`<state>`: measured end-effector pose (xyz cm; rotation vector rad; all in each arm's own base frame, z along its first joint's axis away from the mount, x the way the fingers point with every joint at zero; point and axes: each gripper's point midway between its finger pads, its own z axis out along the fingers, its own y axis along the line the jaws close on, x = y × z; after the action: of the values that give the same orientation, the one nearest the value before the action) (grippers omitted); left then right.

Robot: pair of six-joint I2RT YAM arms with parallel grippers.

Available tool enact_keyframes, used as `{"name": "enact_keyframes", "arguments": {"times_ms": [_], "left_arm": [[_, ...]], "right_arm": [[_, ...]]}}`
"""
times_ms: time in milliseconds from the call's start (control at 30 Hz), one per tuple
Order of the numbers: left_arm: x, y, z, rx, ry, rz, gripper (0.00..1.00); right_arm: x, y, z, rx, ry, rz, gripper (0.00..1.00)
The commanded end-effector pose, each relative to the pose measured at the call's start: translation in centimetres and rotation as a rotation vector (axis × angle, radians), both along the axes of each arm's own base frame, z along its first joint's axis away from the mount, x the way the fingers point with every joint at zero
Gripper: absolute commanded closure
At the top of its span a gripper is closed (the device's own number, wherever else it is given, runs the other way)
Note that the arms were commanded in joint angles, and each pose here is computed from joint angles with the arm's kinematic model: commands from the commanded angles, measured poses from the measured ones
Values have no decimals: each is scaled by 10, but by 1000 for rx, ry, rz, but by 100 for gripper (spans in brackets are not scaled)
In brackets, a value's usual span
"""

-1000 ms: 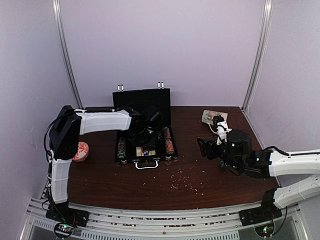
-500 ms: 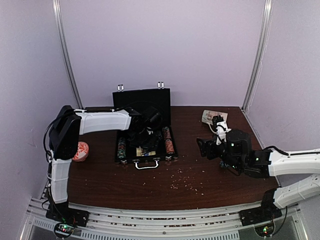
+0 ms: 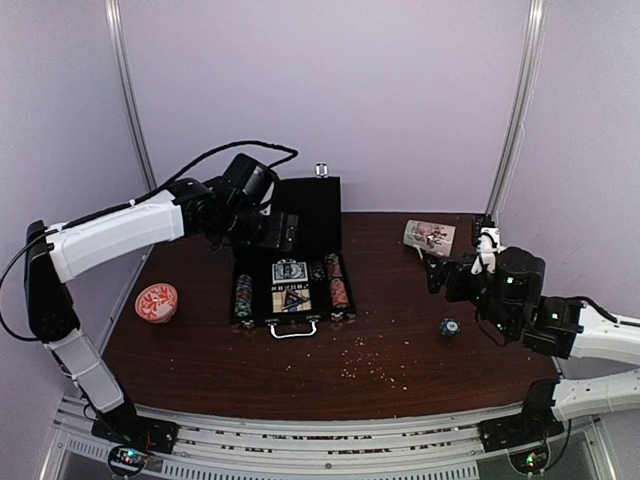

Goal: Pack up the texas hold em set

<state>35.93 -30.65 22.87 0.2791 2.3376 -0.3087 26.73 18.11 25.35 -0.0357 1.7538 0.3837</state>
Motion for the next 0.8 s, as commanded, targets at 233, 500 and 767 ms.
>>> {"name": "enact_keyframes", "arguments": {"times_ms": [233,500,767], "left_arm": [[-8,79,5,-286,-23,-133,7],[-24,139,32,-56,-241,-77,6],[-32,155,28,8,-317,-61,5]], "right_arm": [[12,-65,-102,-143,479,-189,0],[10,-81,-154,-234,698,-251,2],[18,-64,-182,-273,822,-225,13]]}}
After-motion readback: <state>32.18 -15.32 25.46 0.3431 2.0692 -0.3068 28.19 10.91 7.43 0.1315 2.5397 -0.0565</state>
